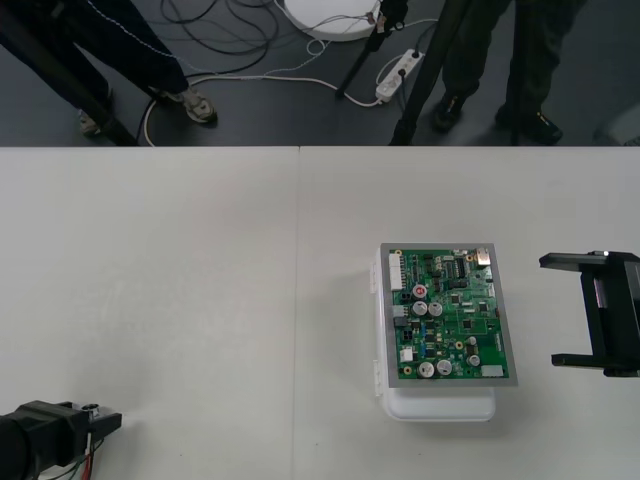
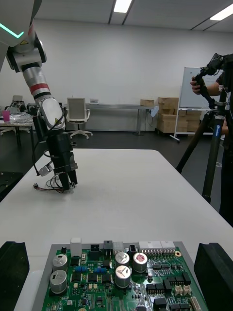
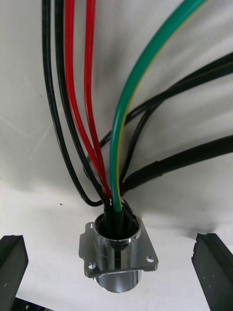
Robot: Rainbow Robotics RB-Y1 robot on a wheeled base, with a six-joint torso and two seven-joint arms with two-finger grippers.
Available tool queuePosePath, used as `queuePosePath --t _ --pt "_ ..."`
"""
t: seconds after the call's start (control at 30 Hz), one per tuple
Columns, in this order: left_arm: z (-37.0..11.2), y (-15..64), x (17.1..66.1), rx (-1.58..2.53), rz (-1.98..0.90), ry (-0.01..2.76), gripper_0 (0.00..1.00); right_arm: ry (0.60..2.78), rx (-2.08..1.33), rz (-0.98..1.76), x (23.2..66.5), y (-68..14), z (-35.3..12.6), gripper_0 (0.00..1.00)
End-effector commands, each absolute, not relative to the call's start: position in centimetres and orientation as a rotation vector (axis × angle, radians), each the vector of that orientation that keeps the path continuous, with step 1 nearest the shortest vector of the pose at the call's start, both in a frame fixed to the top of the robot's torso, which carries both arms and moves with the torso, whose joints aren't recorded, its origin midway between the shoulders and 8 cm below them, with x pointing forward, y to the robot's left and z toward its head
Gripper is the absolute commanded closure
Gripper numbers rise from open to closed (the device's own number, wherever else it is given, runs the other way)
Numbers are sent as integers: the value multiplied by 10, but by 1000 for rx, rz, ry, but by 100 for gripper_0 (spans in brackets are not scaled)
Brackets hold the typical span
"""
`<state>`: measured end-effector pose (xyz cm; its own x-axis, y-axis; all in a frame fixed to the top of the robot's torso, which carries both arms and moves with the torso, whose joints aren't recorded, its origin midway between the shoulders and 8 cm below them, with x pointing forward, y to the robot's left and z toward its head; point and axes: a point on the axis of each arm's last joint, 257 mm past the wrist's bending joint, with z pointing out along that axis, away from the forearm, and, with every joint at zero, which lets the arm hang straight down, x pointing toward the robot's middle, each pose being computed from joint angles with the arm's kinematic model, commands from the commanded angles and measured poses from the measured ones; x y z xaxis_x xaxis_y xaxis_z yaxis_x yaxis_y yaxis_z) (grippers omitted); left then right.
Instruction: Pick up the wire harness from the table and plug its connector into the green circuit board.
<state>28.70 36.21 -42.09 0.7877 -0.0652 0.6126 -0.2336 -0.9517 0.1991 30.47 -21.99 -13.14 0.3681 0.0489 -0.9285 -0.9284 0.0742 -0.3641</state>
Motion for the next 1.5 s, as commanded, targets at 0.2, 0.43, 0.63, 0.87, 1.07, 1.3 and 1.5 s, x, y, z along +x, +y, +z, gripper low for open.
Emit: queuePosePath --t 0.2,0.43,0.63,0.87,1.07,1.3,1.5 --pt "-422 351 295 2706 975 -370 0 941 -1271 951 295 -222 -135 0" --pt "-422 353 297 2709 983 -379 0 961 -1263 957 294 -226 -138 0" --pt "-422 355 298 2714 987 -399 100 973 -1255 974 293 -227 -138 0" --pt "-419 354 305 2713 1013 -470 100 989 -1248 982 292 -229 -141 0" --pt "-418 354 306 2712 1018 -475 100 989 -1253 984 291 -229 -142 0" --pt "-418 354 308 2710 1018 -458 100 990 -1245 998 289 -227 -142 0" --pt "-413 353 316 2699 1026 -414 100 990 -1245 994 291 -228 -142 0"
